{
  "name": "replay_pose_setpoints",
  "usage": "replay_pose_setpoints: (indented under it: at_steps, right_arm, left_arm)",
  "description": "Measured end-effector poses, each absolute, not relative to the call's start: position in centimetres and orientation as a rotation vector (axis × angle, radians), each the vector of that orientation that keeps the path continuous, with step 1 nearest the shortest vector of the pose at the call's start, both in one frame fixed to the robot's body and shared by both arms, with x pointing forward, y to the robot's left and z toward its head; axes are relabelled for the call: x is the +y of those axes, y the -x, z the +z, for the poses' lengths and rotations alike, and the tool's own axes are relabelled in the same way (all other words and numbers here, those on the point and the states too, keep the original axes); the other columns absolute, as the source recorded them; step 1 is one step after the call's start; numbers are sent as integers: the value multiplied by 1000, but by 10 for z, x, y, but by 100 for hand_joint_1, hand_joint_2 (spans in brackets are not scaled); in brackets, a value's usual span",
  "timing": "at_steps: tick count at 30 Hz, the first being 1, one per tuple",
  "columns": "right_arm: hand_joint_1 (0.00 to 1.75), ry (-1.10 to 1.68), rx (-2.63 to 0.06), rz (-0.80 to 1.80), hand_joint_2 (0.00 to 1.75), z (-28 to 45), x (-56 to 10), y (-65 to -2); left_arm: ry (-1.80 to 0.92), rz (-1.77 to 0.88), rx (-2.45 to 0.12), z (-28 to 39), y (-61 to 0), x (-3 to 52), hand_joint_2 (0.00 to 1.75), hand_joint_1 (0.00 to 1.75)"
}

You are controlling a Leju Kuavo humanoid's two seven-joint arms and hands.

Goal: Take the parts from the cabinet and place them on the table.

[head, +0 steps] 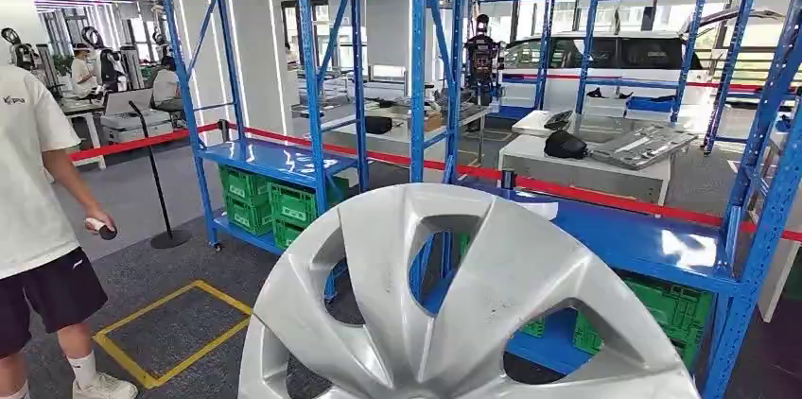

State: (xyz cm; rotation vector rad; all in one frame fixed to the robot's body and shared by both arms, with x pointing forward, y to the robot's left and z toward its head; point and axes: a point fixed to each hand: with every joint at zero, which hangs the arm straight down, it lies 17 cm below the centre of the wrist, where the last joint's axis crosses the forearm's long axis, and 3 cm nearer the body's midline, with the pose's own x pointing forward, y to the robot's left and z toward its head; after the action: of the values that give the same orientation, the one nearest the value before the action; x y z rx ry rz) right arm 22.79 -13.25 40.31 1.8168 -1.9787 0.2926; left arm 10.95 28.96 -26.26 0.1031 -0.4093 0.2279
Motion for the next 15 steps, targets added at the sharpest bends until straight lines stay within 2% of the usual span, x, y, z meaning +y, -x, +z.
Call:
replay_pose_setpoints:
  at_steps: [15]
  right_arm:
    - [175, -1803, -1977, 302, 175, 401, -132, -227]
  left_arm:
    - [-105, 228, -396, -264, -102, 288, 175, 0]
